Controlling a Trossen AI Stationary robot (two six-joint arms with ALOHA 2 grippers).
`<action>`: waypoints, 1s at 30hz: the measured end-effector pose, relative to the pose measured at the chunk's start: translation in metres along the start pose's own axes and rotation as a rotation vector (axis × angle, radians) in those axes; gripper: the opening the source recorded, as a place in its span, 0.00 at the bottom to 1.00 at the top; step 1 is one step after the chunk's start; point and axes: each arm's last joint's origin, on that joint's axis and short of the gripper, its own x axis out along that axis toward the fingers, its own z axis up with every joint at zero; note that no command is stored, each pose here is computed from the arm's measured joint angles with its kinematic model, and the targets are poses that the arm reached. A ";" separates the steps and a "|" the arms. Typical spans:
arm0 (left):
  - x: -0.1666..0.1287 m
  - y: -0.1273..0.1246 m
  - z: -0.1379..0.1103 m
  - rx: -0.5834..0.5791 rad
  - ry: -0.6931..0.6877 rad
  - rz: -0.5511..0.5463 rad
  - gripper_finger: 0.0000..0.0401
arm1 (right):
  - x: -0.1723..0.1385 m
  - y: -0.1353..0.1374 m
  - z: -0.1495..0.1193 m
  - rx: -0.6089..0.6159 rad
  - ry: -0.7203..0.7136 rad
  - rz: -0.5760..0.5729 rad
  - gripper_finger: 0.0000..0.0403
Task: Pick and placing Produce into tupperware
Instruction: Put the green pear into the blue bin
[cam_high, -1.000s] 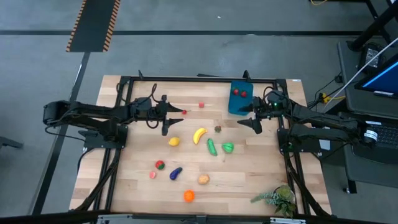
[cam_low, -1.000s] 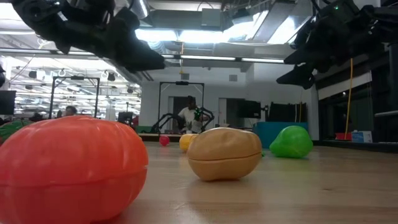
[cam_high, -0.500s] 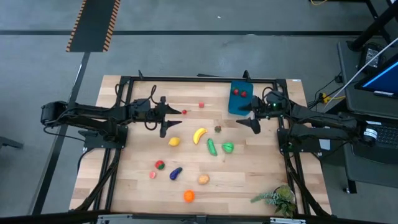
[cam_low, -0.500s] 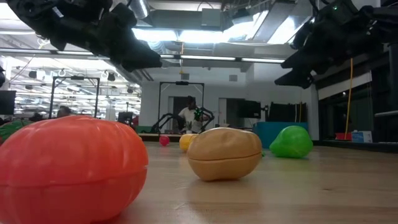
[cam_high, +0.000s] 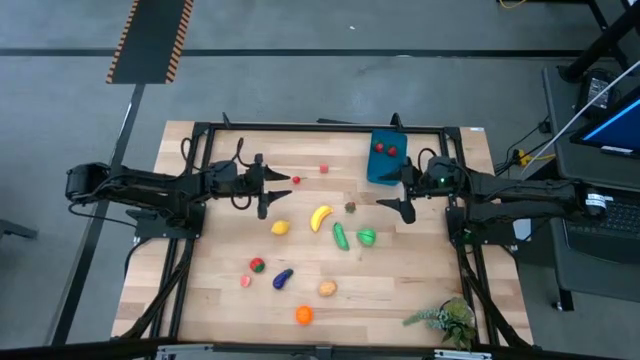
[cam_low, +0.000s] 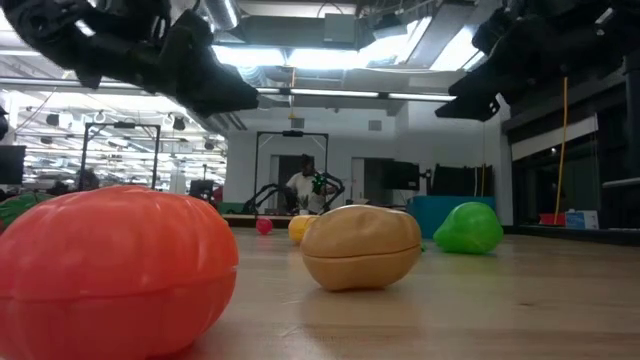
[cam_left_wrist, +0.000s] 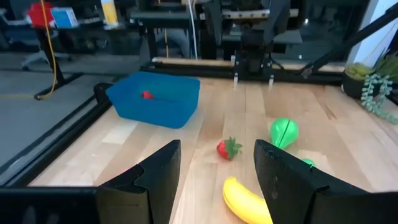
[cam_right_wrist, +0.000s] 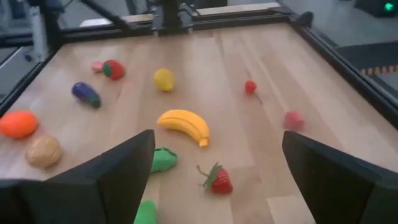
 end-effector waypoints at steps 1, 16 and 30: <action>-0.002 0.000 -0.004 -0.001 -0.008 0.000 0.49 | 0.000 0.002 0.000 -0.009 0.002 0.011 0.88; -0.011 0.000 -0.025 -0.001 -0.039 -0.003 0.49 | 0.010 0.027 -0.016 -0.016 0.150 -0.012 0.88; -0.011 0.000 -0.026 0.000 -0.034 -0.003 0.49 | 0.043 0.058 0.001 -0.030 0.539 -0.014 0.84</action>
